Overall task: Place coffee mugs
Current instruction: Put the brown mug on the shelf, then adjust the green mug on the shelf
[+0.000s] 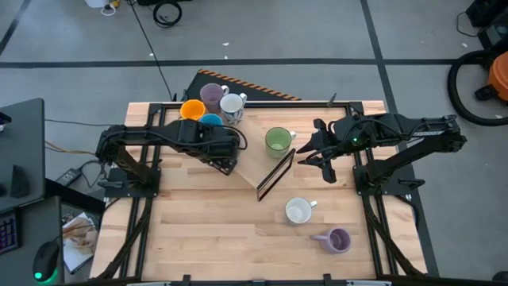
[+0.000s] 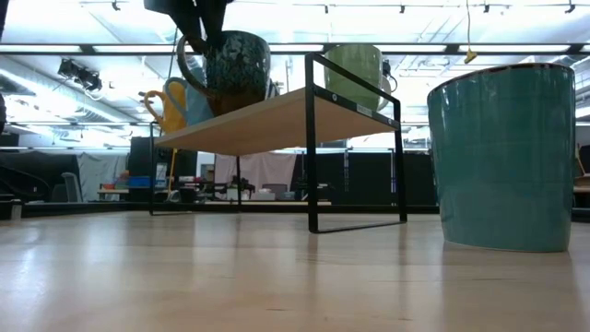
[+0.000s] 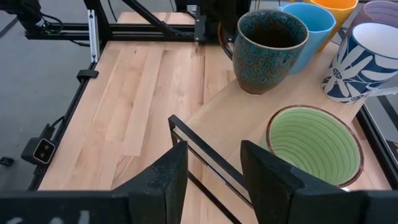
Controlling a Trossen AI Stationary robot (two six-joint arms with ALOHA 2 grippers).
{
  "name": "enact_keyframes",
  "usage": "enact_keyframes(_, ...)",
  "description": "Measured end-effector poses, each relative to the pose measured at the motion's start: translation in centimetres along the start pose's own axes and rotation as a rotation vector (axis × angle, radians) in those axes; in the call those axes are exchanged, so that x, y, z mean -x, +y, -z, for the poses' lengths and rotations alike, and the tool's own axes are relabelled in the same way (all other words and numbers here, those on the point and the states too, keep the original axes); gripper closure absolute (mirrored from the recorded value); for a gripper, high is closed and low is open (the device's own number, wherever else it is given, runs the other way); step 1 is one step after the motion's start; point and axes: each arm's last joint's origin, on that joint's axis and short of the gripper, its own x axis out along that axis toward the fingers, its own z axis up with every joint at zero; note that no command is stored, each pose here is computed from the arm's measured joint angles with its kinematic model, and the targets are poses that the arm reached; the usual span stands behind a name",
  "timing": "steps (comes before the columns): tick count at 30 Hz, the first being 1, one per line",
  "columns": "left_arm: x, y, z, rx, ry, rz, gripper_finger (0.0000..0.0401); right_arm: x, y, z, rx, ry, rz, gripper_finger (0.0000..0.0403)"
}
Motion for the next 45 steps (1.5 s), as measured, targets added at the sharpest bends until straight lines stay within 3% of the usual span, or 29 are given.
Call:
enact_keyframes(17,0.1,0.1,0.0,0.029,-0.005,-0.001,0.0229,0.0,0.0,0.0,0.003,0.000,0.000,0.0249)
enact_keyframes(34,3.9,1.9,-0.2,0.037,-0.046,0.069,0.0229,0.0,0.0,0.0,0.008,0.003,0.000,0.0249)
enact_keyframes(41,7.3,2.6,-0.4,0.004,-0.231,0.186,0.0229,0.0,0.0,0.1,0.022,0.007,0.000,0.0249)
enact_keyframes(45,9.6,0.8,-0.7,-0.054,-0.459,0.372,0.0229,0.0,0.0,0.1,0.025,0.014,-0.014,0.0249)
